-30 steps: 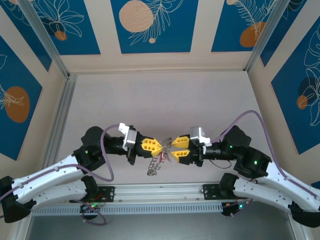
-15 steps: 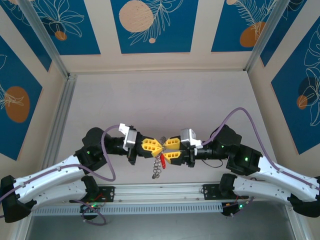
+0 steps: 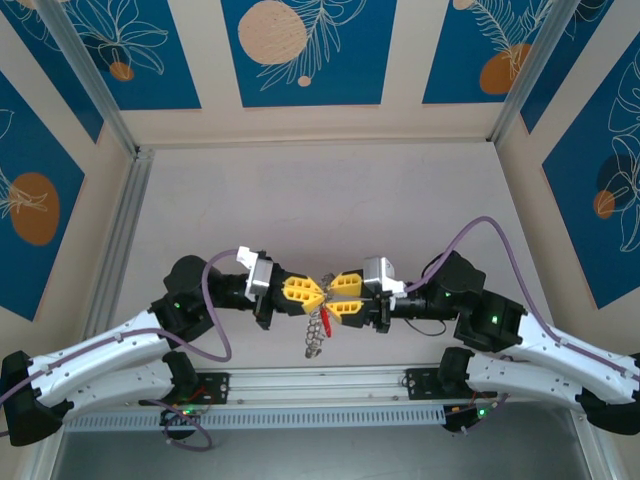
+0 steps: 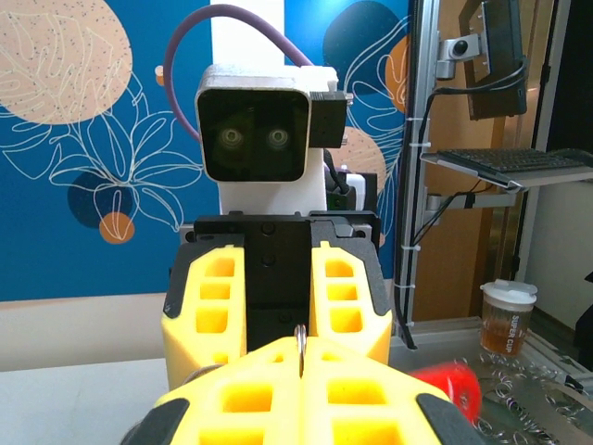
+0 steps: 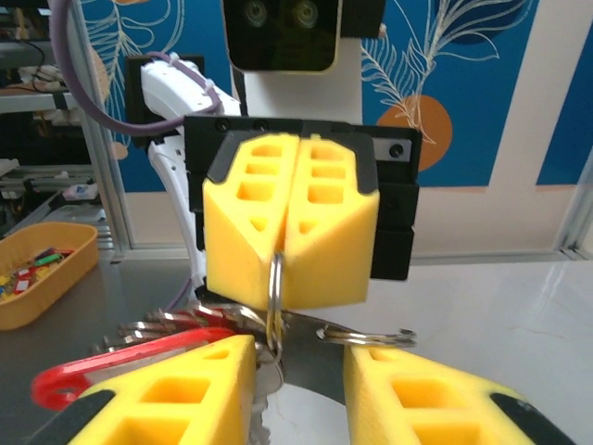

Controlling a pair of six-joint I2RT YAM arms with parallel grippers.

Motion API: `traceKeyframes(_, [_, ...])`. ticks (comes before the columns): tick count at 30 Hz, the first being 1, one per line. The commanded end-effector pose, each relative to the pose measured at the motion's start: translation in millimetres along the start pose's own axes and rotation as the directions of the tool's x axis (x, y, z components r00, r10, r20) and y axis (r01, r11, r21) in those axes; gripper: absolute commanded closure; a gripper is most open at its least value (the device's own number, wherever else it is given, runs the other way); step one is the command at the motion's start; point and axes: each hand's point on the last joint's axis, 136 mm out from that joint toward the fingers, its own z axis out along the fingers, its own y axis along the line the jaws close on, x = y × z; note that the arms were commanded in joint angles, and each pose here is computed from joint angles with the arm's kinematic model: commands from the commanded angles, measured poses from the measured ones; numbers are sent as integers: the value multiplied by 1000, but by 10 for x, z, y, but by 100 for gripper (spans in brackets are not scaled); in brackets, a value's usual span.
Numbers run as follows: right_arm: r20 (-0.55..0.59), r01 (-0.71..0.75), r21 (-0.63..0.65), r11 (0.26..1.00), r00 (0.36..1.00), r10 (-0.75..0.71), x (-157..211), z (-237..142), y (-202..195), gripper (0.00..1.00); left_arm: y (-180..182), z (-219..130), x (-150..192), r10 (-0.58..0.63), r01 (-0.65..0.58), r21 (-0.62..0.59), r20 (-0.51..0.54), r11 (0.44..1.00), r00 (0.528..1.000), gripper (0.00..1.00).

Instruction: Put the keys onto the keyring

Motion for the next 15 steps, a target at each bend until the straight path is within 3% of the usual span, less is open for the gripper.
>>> traceKeyframes(1, [-30,20,46,999,999,-19,70,-87,-37,67,-35,-24,-165,37,-38,17,50,999,998,100])
traceKeyframes(5, [-19,35,84,996,999,-33,43,-182,-69,66,-44,-24,-184,35,-36,22,57,999,998,100])
traceKeyframes(10, [66,62,42,997,996,-64,-145,-180,10,66,-30,0,-174,27,-29,29,57,999,998,100])
traceKeyframes(15, [69,67,13,998,995,-68,-152,-61,16,67,-32,8,-191,24,-26,34,61,999,998,100])
